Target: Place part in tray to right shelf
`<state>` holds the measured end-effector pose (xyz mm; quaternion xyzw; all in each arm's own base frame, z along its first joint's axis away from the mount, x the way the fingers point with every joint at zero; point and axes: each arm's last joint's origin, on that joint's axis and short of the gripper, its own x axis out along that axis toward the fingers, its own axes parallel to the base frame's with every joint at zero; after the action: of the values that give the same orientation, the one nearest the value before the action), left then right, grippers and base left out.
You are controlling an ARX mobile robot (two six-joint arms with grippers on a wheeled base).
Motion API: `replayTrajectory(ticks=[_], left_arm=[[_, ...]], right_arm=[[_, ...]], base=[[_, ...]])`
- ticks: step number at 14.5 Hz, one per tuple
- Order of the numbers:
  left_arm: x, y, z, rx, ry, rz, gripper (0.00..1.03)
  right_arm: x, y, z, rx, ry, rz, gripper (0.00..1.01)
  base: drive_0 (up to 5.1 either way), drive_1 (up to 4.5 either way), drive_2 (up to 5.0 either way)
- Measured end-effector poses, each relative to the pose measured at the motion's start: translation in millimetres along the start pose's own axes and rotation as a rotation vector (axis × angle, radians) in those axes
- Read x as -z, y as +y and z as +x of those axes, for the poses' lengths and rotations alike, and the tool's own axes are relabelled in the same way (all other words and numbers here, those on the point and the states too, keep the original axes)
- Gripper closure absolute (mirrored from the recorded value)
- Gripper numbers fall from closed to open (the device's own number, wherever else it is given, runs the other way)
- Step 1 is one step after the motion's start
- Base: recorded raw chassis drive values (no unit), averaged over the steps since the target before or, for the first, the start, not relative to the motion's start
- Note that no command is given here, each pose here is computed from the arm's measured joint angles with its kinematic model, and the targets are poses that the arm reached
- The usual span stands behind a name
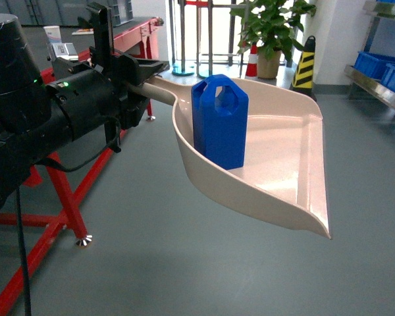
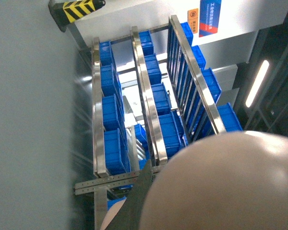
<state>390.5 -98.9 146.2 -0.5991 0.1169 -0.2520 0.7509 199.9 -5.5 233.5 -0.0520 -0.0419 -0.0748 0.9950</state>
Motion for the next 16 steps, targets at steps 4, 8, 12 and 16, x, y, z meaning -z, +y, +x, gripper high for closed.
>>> replayTrajectory(ticks=[4, 8, 12, 16], left_arm=[[-0.1, -0.4, 0.0, 0.004, -0.001, 0.001, 0.9], [0.0, -0.2, 0.0, 0.002, -0.001, 0.001, 0.9], [-2.1, -0.4, 0.5, 0.001, -0.01, 0.002, 0.9], [-1.6, -0.3, 0.3, 0.001, -0.009, 0.001, 0.9]], right_arm=[[-0.1, 0.1, 0.1, 0.0, -0.002, 0.0, 0.03], [0.4, 0.1, 0.2, 0.0, 0.002, 0.0, 0.03], [2.0, 0.6, 0.9, -0.003, 0.013, -0.002, 0.03], [0.2, 0.3, 0.2, -0.004, 0.001, 0.0, 0.03]], base=[[0.1, 4.37, -4.3], [0.1, 4.37, -4.3], [-0.3, 1.89, -2.4], [-0.6, -0.6, -0.6]])
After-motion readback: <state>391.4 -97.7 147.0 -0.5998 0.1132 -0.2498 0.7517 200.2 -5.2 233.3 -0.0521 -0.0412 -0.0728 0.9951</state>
